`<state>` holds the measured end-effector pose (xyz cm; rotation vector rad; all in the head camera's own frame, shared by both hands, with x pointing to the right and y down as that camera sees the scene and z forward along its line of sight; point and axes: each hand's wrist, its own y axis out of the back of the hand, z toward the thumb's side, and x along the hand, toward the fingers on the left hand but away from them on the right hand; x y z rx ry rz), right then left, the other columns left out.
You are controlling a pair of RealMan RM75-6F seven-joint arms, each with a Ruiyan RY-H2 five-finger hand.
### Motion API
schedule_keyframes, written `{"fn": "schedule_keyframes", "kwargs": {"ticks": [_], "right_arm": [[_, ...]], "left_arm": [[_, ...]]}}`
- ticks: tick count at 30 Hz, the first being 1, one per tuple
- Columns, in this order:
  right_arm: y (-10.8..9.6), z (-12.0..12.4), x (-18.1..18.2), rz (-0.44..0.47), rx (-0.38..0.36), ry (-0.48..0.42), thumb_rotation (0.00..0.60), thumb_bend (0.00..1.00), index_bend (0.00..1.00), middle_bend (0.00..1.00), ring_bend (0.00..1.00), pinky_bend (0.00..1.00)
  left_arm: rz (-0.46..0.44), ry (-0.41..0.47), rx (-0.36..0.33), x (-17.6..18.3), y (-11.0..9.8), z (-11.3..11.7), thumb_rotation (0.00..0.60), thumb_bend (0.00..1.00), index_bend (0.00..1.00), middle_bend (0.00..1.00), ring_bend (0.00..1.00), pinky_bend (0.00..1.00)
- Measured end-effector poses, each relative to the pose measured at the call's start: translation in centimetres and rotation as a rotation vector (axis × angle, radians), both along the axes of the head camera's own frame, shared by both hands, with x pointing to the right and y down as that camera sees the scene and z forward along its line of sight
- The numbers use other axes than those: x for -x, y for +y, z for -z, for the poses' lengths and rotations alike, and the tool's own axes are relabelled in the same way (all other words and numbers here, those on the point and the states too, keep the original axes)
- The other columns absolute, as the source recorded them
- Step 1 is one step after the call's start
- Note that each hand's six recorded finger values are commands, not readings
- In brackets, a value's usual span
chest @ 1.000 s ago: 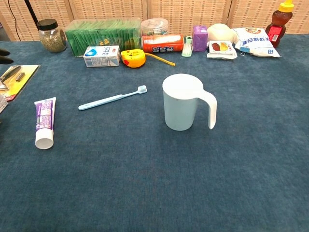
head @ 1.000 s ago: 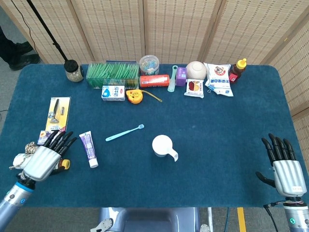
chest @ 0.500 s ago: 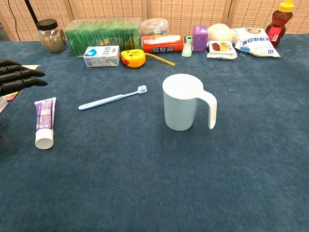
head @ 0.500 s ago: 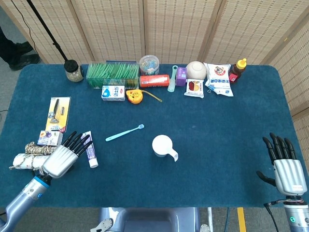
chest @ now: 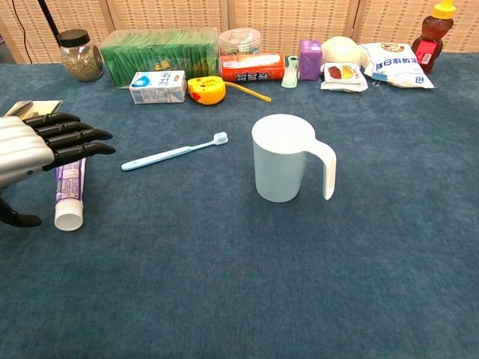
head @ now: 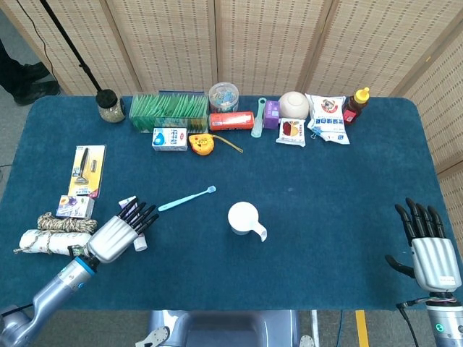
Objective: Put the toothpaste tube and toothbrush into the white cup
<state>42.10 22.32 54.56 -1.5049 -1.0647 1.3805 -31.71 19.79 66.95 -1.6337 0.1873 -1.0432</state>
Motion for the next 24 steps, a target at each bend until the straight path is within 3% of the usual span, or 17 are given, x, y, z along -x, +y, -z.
{"fn": "schedule_keyframes", "kwargs": {"ticks": [3,6,9,12,20,24], "right_arm": [[0.0,0.0,0.0,0.0,0.001,-0.001,0.6,0.0,0.0,0.0,0.0,0.0],[0.0,0.0,0.0,-0.001,0.0,-0.005,0.6,0.0,0.0,0.0,0.0,0.0],[0.0,0.0,-0.1,0.0,0.001,-0.006,0.6,0.0,0.0,0.0,0.0,0.0],[-0.1,0.1,-0.1,-0.002,-0.002,-0.009,0.6,0.0,0.0,0.0,0.0,0.0],[-0.1,0.1,-0.1,-0.001,0.0,-0.016,0.6,0.0,0.0,0.0,0.0,0.0],[0.0,0.1,0.0,0.002,0.004,-0.02,0.6,0.0,0.0,0.0,0.0,0.0]], "left_arm": [[-0.008,-0.006,0.003,-0.3,0.0,-0.5,0.6,0.0,0.0,0.0,0.0,0.01],[-0.019,-0.013,0.003,-0.5,-0.1,-1.0,0.6,0.01,0.02,0.01,0.0,0.1],[-0.032,-0.017,0.005,-1.0,-0.2,-1.4,0.6,0.03,0.17,0.11,0.05,0.24],[-0.046,-0.022,0.006,-1.3,-0.2,-1.7,0.6,0.05,0.3,0.22,0.15,0.32],[-0.047,-0.016,0.014,-1.5,-0.2,-1.9,0.6,0.15,0.54,0.44,0.34,0.43],[-0.043,-0.004,-0.001,-1.4,-0.3,-1.7,0.6,0.21,0.61,0.5,0.4,0.48]]}}
